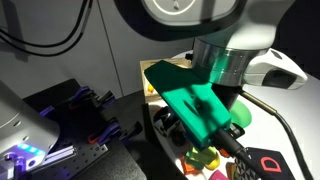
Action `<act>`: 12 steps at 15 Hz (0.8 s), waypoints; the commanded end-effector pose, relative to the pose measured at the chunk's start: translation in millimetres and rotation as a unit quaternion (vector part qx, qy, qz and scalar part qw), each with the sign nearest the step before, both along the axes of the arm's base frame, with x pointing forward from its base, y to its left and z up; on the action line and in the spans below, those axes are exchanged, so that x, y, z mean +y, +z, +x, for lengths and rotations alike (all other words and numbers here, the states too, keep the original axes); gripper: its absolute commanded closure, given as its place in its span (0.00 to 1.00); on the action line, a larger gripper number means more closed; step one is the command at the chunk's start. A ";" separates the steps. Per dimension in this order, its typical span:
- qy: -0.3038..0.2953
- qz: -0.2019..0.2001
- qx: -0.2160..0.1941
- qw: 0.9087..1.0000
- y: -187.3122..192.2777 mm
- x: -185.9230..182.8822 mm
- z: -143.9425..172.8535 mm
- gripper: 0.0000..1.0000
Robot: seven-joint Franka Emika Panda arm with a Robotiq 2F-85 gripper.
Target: Put the banana onto the tray
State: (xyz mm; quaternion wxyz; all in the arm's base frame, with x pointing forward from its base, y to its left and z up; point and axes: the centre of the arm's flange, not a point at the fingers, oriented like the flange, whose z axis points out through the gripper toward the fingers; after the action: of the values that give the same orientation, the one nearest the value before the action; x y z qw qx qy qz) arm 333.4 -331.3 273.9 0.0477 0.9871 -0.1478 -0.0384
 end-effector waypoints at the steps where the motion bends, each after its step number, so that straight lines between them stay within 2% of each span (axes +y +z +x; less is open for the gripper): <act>1: -0.001 -0.005 -0.012 1.000 0.9 -12.7 1.4 0.66; 12: -0.005 -0.007 -0.009 1.000 -4.6 -17.1 0.5 0.66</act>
State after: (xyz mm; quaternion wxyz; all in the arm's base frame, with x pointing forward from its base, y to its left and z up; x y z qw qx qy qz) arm 333.1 -337.1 268.8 0.0530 0.9864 -0.1511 -0.0361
